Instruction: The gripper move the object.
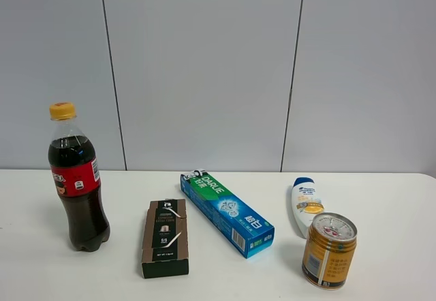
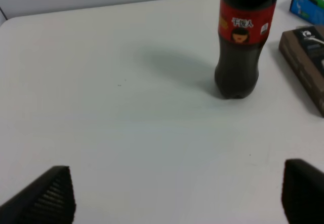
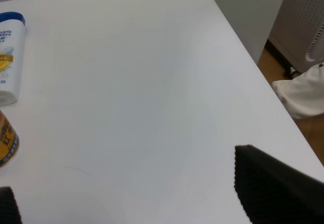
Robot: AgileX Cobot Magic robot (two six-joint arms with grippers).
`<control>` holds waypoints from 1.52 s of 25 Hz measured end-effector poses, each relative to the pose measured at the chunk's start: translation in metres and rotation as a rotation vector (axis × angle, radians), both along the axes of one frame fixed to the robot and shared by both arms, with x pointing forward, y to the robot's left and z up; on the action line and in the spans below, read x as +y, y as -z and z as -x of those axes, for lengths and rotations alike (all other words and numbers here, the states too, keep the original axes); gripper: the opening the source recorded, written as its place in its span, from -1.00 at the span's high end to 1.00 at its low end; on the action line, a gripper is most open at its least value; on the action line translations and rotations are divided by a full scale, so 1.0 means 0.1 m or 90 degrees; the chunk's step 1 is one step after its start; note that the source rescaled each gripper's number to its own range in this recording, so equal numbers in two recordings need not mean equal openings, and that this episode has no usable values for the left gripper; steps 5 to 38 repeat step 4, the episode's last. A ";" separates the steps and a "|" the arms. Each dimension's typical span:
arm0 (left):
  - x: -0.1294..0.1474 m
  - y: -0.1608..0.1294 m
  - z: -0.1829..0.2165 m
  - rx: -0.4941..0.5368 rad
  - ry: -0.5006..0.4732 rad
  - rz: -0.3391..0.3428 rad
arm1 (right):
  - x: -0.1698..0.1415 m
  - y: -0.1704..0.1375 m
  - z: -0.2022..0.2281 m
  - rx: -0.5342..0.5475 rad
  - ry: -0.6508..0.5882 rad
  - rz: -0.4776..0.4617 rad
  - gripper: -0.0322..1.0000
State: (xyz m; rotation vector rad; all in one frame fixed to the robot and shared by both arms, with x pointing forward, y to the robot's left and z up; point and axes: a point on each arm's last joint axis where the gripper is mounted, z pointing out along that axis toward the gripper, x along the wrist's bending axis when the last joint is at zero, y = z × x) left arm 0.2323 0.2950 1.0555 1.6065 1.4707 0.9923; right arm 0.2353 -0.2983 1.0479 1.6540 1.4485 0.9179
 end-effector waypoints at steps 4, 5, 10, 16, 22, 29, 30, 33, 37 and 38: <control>0.00 0.00 0.00 0.000 0.000 0.000 | 0.00 0.00 0.00 0.000 0.000 0.000 -0.46; 0.00 0.00 0.00 0.000 0.000 0.000 | 0.00 0.00 0.00 0.000 0.000 0.000 -0.46; 0.00 0.00 0.00 0.000 0.000 0.000 | 0.00 0.00 0.00 0.000 0.000 0.000 -0.46; 0.00 0.00 0.00 0.000 0.000 0.000 | 0.00 0.00 0.00 0.000 0.000 0.000 -0.46; 0.00 0.00 0.00 0.000 0.000 0.000 | 0.00 0.00 0.00 0.000 0.000 0.000 -0.46; 0.00 0.00 0.00 0.000 0.000 0.000 | 0.00 0.00 0.00 0.000 0.000 0.000 -0.46; 0.00 0.00 0.00 0.000 0.000 0.000 | 0.00 0.00 0.00 0.000 0.000 0.000 -0.46; 0.00 0.00 0.00 0.000 0.000 0.000 | 0.00 0.00 0.00 0.000 0.000 0.000 -0.46; 0.00 0.00 0.00 0.000 0.000 0.000 | 0.00 0.00 0.00 0.000 0.000 0.000 -0.46; 0.00 0.00 0.00 0.000 0.000 0.000 | 0.00 0.00 0.00 0.000 0.000 0.000 -0.46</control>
